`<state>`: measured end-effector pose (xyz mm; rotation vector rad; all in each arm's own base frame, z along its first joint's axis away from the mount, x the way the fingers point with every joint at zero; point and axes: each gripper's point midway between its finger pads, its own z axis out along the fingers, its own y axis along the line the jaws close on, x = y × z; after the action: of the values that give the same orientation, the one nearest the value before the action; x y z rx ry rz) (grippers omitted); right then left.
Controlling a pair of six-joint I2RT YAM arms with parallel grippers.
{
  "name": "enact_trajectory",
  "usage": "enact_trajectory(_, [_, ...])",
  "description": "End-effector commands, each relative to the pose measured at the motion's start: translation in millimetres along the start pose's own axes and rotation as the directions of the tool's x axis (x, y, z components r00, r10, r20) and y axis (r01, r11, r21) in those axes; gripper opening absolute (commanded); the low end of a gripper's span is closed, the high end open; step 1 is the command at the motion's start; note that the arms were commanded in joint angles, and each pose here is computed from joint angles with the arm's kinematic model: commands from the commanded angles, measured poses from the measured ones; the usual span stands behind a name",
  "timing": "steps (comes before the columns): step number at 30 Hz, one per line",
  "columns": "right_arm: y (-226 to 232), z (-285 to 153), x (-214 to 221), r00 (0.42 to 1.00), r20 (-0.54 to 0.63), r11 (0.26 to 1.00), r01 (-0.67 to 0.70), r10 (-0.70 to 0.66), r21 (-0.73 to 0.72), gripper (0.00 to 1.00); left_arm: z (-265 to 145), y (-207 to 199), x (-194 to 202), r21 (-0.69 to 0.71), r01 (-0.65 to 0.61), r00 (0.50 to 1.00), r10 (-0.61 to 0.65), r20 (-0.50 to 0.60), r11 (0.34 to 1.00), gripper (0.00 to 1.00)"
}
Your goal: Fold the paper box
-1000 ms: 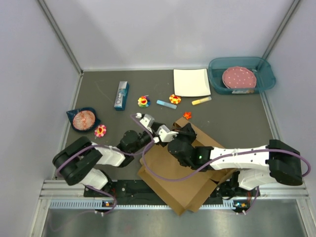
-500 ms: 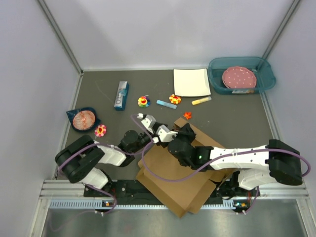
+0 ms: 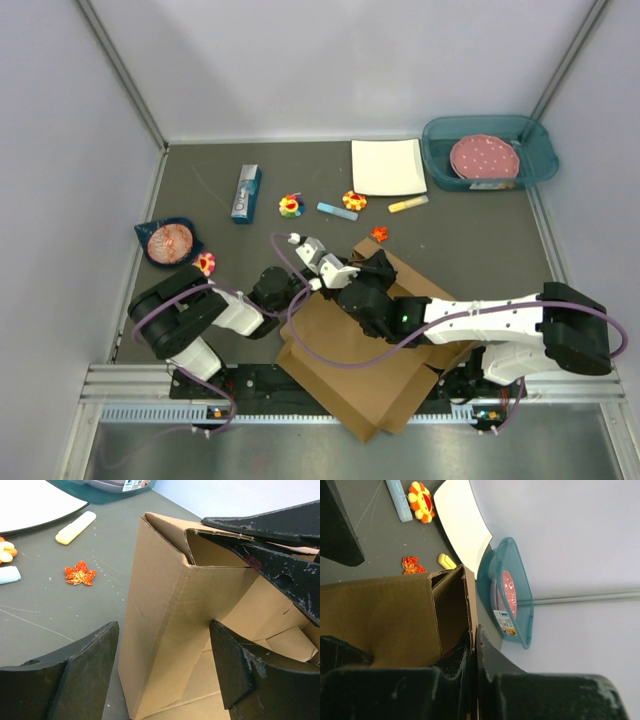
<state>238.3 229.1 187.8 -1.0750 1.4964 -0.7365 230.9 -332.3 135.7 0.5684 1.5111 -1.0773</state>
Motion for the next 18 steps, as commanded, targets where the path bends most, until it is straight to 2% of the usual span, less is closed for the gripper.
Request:
enact_trajectory(1, [57,-6,-16,0.994,0.104,0.98,-0.016,0.037,-0.196,0.0,6,-2,-35,-0.017,-0.098,0.987,0.099,0.124,0.995,0.77])
enact_trajectory(2, [56,-6,-16,0.994,0.103,0.981,-0.016,0.037,-0.195,0.0,7,-1,-35,-0.02,-0.098,0.987,0.1,0.127,0.995,0.75])
enact_trajectory(5, [56,-7,-16,0.994,0.104,0.98,-0.013,0.034,-0.198,0.0,9,-1,-36,-0.02,-0.091,0.986,0.092,0.142,0.996,0.6])
enact_trajectory(6, [55,-6,-16,0.994,0.103,0.98,-0.014,0.035,-0.197,0.0,8,1,-35,-0.026,-0.088,0.986,0.091,0.142,0.996,0.49])
enact_trajectory(8, [55,-7,-16,0.994,0.104,0.981,-0.01,0.031,-0.196,0.0,8,4,-34,-0.039,-0.086,0.985,0.091,0.145,0.996,0.38])
enact_trajectory(9, [53,-7,-16,0.994,0.103,0.981,-0.012,0.032,-0.193,0.0,6,5,-34,-0.044,-0.084,0.985,0.09,0.147,0.995,0.26])
enact_trajectory(10, [54,-7,-17,0.994,0.103,0.981,-0.01,0.031,-0.193,0.0,5,5,-33,-0.046,-0.085,0.985,0.091,0.147,0.995,0.22])
enact_trajectory(11, [53,-7,-17,0.994,0.103,0.981,-0.01,0.031,-0.193,0.0,4,6,-35,-0.057,-0.084,0.984,0.092,0.153,0.995,0.19])
enact_trajectory(18, [51,-6,-19,0.994,0.102,0.982,-0.013,0.033,-0.187,0.0,-1,14,-34,-0.106,-0.107,0.983,0.121,0.136,0.989,0.18])
